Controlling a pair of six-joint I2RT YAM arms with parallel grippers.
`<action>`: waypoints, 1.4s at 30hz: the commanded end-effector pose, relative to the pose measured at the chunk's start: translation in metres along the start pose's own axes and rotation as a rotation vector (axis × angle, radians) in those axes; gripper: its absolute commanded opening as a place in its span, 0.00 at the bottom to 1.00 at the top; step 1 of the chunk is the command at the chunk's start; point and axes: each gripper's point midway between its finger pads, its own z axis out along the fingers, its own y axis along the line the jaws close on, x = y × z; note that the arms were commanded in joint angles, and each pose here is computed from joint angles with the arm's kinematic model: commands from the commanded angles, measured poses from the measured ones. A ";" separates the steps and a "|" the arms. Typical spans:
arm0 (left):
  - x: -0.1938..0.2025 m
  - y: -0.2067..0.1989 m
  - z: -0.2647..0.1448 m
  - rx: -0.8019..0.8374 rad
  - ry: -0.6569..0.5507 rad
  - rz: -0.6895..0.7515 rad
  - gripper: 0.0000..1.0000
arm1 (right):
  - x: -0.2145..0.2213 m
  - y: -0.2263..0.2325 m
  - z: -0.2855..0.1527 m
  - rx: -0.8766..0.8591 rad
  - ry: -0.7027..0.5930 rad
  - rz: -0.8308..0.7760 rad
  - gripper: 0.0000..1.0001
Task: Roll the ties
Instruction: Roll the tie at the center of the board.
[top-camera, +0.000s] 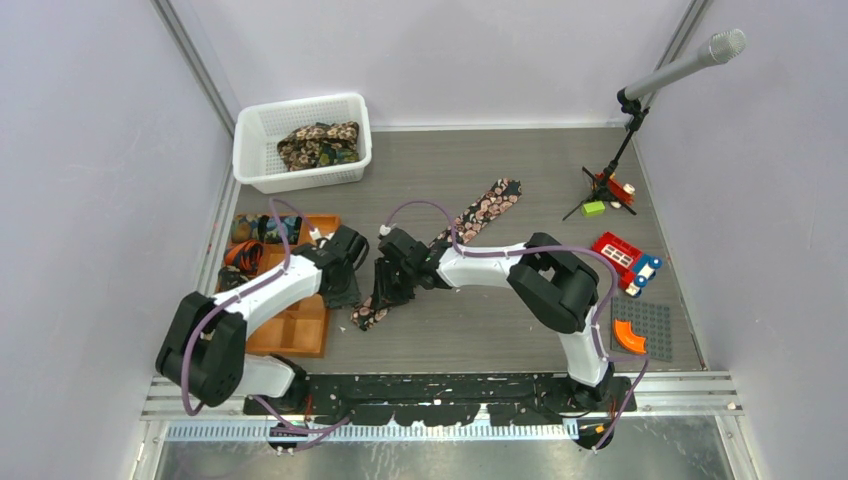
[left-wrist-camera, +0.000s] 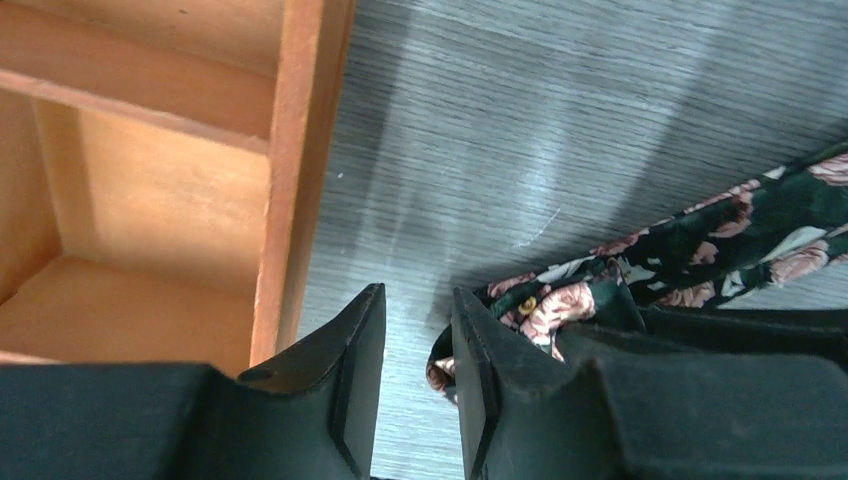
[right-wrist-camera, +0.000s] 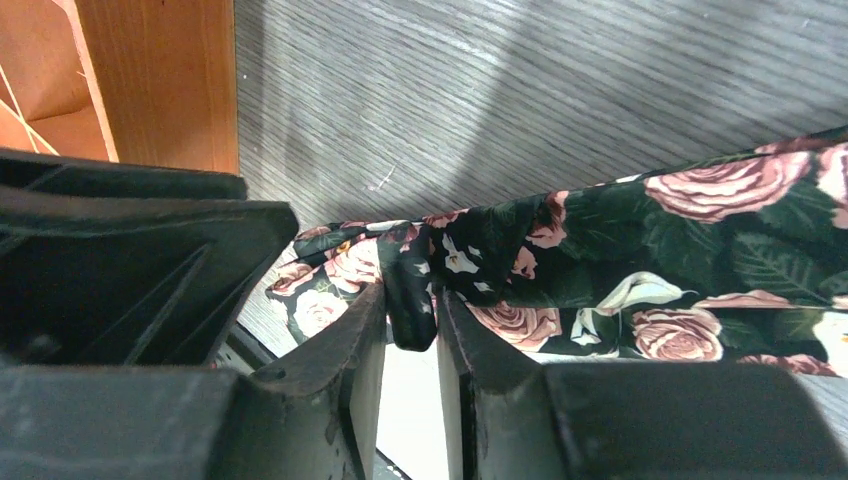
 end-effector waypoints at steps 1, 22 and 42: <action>-0.010 -0.017 0.006 0.049 -0.010 0.036 0.32 | -0.009 0.011 -0.019 -0.005 -0.051 -0.016 0.32; 0.007 -0.026 0.021 0.088 0.068 0.052 0.27 | -0.012 0.039 -0.060 -0.055 -0.104 -0.079 0.50; 0.010 -0.027 0.021 0.085 0.093 0.060 0.25 | 0.054 -0.003 -0.019 0.199 -0.082 -0.361 0.21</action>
